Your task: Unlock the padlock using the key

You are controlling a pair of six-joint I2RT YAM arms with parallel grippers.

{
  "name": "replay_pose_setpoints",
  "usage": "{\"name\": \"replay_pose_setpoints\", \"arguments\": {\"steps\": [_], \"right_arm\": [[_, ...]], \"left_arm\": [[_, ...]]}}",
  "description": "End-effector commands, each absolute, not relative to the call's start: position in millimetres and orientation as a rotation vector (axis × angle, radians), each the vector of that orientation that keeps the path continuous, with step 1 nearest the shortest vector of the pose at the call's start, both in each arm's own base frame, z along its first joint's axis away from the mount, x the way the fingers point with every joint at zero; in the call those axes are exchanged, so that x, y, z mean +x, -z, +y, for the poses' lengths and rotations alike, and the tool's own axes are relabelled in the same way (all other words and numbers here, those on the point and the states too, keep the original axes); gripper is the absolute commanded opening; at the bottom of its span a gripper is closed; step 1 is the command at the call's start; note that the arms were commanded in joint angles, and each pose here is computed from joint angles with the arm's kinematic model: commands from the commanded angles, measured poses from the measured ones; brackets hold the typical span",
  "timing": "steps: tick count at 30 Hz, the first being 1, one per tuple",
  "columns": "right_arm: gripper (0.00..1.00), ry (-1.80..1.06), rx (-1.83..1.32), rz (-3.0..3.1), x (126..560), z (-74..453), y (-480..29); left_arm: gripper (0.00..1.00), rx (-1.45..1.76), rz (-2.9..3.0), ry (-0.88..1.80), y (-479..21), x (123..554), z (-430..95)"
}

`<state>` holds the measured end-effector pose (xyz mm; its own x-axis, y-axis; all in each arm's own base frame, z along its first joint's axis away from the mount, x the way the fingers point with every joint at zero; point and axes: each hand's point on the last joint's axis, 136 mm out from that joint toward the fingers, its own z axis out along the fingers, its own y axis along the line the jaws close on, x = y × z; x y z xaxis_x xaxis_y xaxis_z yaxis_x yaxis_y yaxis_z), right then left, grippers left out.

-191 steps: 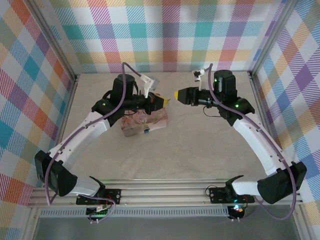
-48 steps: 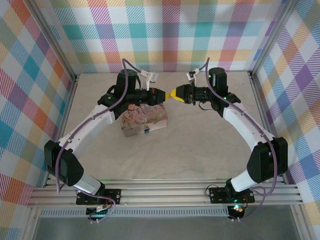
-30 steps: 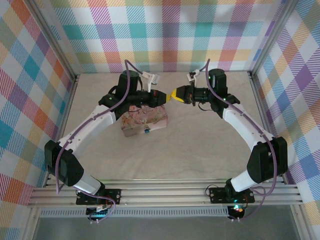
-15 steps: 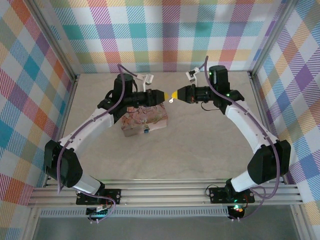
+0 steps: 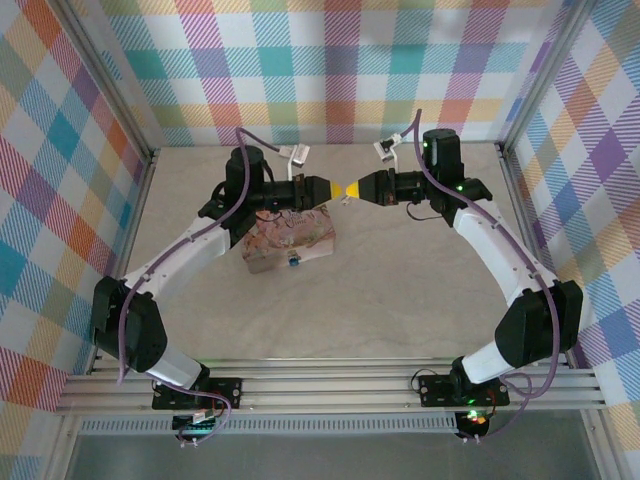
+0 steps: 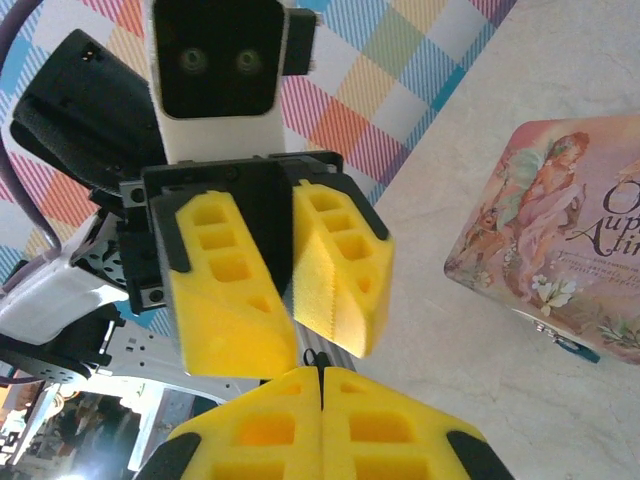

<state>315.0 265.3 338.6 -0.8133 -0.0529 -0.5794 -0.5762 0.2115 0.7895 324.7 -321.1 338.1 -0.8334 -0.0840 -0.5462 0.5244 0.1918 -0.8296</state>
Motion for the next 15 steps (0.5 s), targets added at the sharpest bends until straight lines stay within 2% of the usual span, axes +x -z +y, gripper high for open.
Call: {"name": "replay_pose_setpoints", "arguments": {"steps": [1,10,15], "right_arm": [[0.0,-1.65,-0.649,2.007,309.2,264.5,-347.4],[0.0,-1.667,-0.655,2.007,306.7,264.4,-346.9],[0.0,-1.665,-0.645,2.015,307.0,264.1,-345.2]], "left_arm": [[0.26,0.477,1.975,1.726,-346.0,316.0,-329.9],[0.11,0.488,1.988,1.726,-343.2,314.8,-332.6],[0.07,0.489,1.999,1.726,-342.0,313.3,-333.4]]}}
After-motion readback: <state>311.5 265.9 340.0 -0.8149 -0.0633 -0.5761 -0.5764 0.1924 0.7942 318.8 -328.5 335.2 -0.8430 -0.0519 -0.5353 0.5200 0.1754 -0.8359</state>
